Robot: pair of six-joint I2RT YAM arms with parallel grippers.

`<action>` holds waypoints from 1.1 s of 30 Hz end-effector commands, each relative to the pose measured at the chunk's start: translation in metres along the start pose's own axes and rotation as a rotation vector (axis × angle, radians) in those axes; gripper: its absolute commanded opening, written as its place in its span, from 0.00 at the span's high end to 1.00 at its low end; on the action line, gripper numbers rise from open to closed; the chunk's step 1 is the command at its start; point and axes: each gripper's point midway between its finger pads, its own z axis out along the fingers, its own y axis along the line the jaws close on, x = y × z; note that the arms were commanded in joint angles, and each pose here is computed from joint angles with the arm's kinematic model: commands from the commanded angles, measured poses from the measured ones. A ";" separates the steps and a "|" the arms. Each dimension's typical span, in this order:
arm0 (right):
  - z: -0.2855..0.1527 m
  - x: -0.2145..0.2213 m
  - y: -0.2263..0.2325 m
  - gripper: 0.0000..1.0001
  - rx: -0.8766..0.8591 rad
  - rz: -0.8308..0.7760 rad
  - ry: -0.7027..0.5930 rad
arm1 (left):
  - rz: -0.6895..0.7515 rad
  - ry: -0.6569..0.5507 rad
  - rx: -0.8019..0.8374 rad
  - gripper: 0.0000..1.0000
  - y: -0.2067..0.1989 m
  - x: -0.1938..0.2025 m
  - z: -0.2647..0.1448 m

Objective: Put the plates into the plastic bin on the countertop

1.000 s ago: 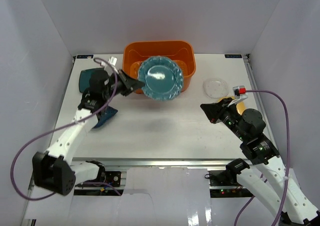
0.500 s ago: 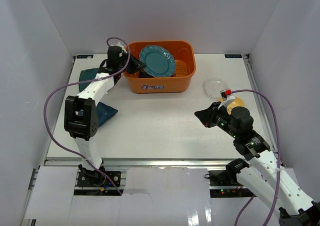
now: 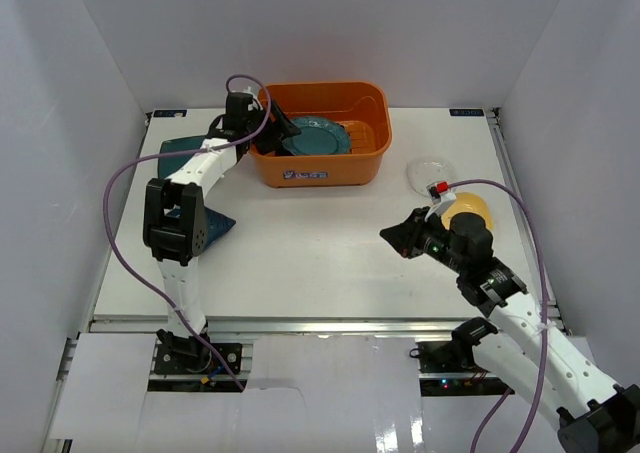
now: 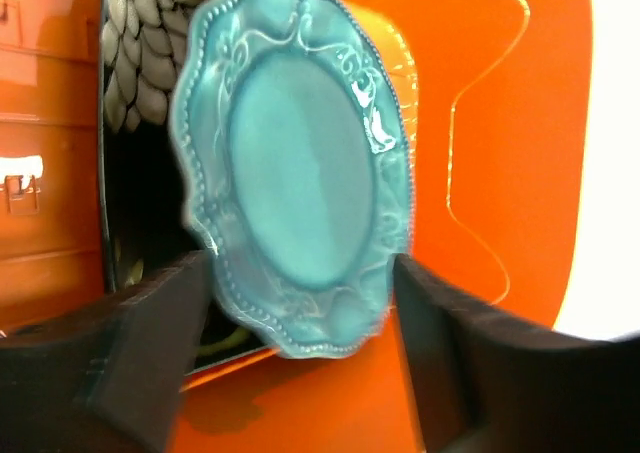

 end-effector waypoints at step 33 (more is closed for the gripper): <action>0.323 0.122 0.151 0.22 -0.010 0.281 0.105 | 0.289 -0.621 -0.125 0.02 0.000 0.035 -0.354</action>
